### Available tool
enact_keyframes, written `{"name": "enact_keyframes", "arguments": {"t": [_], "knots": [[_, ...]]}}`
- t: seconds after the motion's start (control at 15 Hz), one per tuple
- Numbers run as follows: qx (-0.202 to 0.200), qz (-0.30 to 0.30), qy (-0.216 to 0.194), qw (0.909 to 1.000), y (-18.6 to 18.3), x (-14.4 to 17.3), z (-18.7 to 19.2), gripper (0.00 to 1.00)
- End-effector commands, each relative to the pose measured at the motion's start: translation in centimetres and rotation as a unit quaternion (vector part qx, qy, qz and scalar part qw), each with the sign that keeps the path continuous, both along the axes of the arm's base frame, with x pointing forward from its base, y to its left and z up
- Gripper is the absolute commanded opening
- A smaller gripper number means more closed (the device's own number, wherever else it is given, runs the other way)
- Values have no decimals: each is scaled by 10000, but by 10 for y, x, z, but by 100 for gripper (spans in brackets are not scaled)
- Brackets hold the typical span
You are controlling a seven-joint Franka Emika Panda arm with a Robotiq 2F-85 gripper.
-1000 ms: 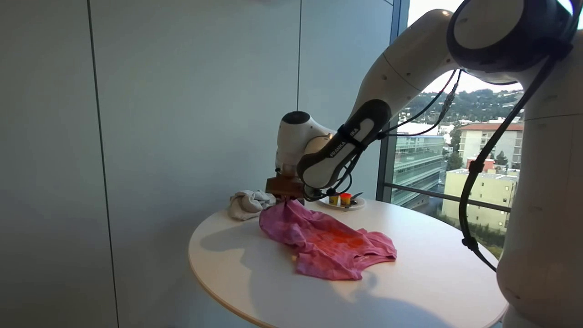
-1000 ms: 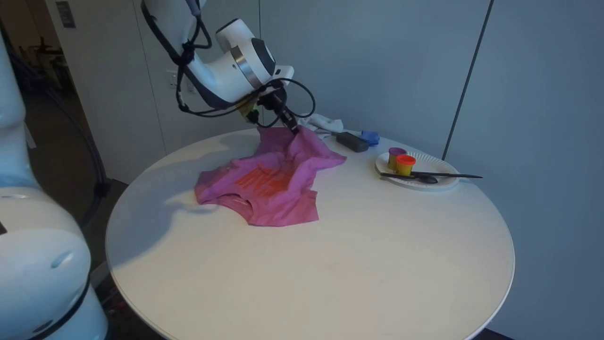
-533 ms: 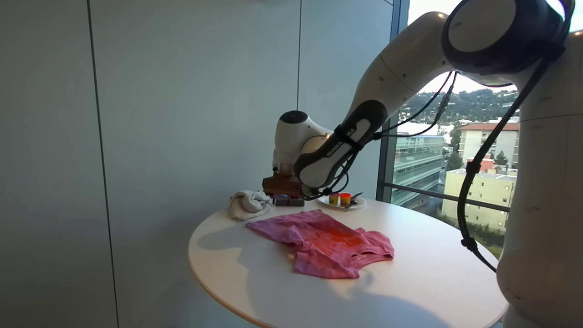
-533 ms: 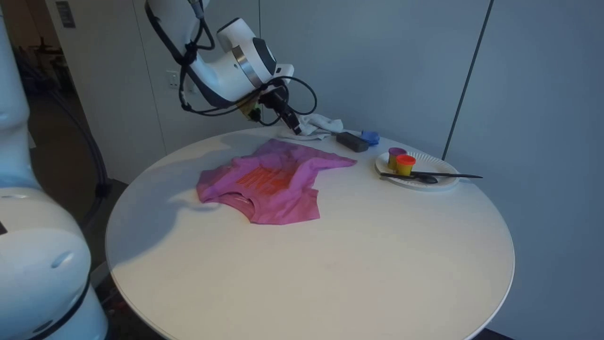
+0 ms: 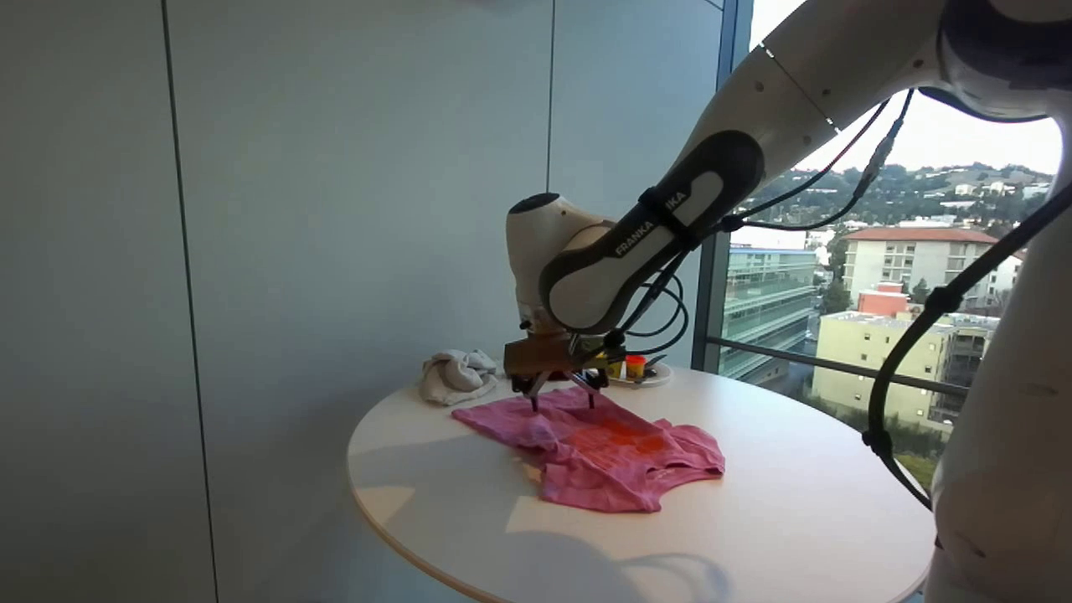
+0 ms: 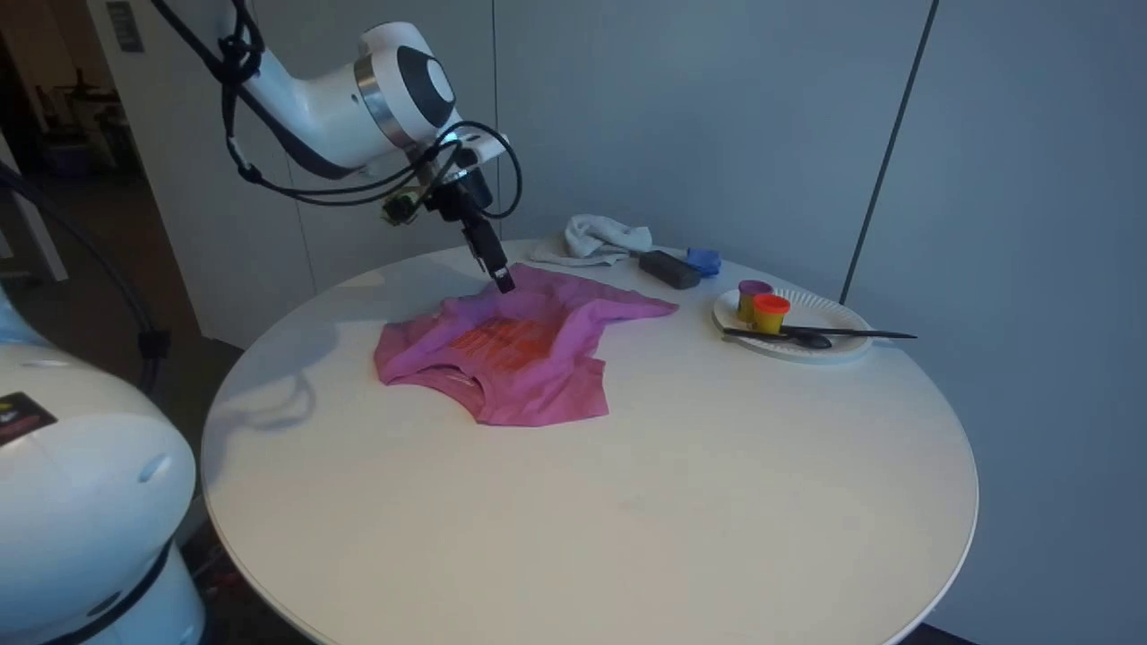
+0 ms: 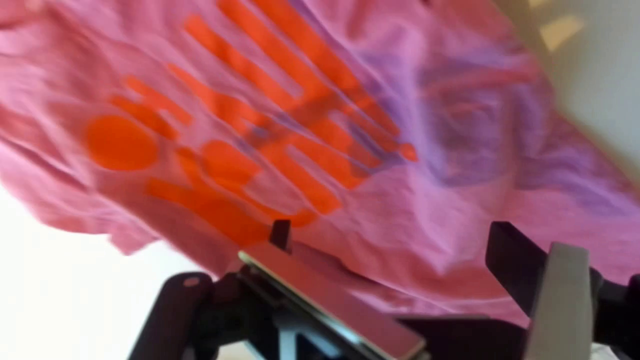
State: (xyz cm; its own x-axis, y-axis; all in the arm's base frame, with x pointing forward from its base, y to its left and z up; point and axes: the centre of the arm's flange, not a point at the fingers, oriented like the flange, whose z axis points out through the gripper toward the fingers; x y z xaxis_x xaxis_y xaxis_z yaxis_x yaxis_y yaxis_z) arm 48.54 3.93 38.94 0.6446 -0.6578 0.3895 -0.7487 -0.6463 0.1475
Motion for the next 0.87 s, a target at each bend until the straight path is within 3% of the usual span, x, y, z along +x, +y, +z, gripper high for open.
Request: {"name": "enact_keyframes", "arguments": {"t": [0.0,0.27,0.33,0.4,0.8], "knots": [[-598,-827,294,9943,5,-60,48,100],[-800,-964,140,9920,1,-89,83,100],[-612,-708,-108,9956,1,-90,89,100],[-767,-893,184,9929,3,-75,76,100],[-715,-805,-24,9942,3,-84,84,100]]}}
